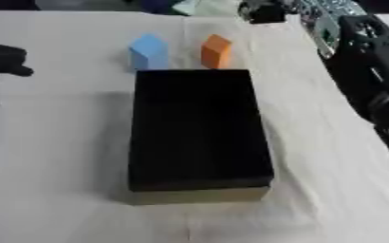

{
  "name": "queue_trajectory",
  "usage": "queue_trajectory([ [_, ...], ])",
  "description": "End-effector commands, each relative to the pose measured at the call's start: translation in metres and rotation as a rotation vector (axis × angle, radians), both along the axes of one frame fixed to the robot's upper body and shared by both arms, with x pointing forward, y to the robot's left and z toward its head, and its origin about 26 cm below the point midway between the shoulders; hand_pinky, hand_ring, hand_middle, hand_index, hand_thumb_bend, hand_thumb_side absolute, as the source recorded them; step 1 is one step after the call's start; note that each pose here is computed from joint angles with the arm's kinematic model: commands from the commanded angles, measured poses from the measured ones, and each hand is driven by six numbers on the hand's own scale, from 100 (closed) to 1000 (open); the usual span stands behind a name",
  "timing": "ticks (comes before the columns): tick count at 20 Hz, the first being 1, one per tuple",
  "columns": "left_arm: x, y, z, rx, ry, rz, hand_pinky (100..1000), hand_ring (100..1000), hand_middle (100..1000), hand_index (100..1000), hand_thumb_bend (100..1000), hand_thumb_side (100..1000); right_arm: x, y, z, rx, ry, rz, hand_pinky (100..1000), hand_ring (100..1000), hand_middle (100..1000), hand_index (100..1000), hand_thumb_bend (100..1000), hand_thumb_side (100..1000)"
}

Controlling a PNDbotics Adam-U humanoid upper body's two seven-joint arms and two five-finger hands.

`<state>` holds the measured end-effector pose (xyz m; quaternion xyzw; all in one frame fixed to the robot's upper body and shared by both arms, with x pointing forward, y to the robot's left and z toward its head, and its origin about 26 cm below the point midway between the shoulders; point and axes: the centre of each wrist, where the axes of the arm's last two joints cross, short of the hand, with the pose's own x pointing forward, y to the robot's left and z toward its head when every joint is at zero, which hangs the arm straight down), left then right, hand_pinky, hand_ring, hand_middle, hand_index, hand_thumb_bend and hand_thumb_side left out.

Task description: Pick up objects on the table and place them in the box.

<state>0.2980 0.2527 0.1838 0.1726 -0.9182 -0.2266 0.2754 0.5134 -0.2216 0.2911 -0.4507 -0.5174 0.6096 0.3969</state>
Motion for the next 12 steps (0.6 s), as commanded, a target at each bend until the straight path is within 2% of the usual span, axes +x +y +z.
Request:
queue_trajectory([
  [1,-0.0013,0.0000,0.0069,0.014,-0.020,-0.010,767,635,695,738,156,1000,-0.0015,0.0012,0.0193,-0.016,-0.001,0.022,904,940,881,943,100,846],
  [4,-0.0013,-0.0002,0.0068,0.014,-0.019,-0.010,767,635,694,738,156,1000,-0.0014,0.0047,0.0196,-0.036,0.029,0.040,905,941,897,957,100,726],
  [8,-0.0013,-0.0004,0.0068,0.015,-0.018,-0.010,766,634,692,736,156,1000,-0.0003,0.0077,0.0181,-0.059,0.058,0.036,911,938,925,988,100,615],
  [12,-0.0014,-0.0002,0.0067,0.017,-0.017,-0.009,765,633,691,735,154,1000,0.0000,0.0077,0.0192,-0.097,0.075,0.022,921,936,944,996,100,573],
])
